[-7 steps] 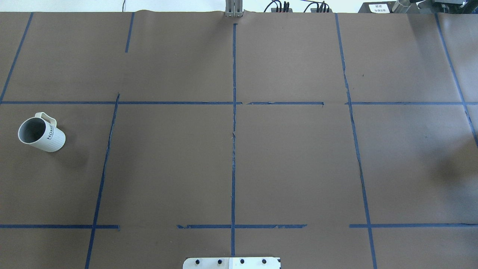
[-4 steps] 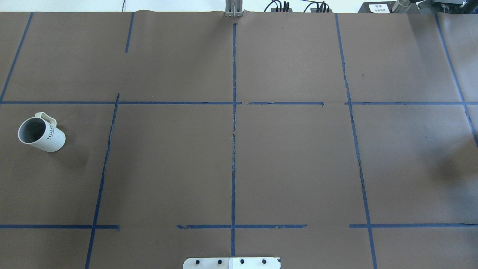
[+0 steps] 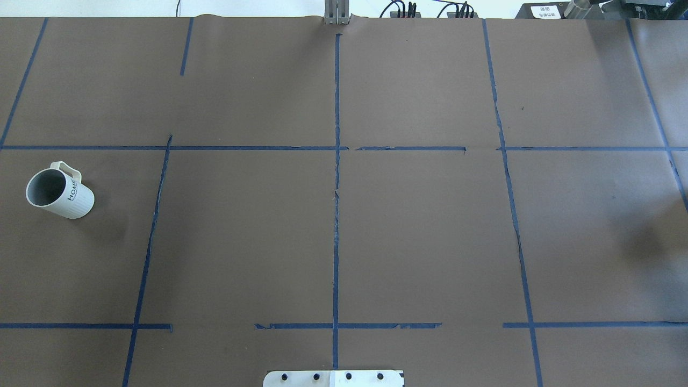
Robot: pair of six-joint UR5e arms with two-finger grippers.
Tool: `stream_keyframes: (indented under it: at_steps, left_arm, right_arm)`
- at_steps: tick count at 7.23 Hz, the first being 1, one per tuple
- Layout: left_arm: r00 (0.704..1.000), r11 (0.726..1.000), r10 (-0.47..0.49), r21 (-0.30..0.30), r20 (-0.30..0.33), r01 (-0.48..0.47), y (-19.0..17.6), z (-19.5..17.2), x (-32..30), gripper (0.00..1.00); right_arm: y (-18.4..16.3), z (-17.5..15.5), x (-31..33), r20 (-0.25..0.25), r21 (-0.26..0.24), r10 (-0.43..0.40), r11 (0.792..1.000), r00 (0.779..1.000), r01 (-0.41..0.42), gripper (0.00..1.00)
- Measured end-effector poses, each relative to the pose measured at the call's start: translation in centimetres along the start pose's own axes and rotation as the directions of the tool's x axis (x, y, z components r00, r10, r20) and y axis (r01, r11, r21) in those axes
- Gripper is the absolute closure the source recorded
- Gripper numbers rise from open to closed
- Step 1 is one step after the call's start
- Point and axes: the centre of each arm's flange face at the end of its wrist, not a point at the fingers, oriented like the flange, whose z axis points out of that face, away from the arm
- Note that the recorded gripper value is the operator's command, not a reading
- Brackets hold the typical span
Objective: Left arm hands cup to right arm to dump lemon
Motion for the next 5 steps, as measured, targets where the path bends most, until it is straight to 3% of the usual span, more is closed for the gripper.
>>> stream_keyframes:
  at_steps: [5]
  left_arm:
    - [1.000,1.000,0.000,-0.019,0.008,0.001,0.30,0.47,0.27,0.00]
  right_arm:
    - [0.53,0.88,0.72,0.003,-0.005,0.006,1.000,1.000,-0.006,0.00]
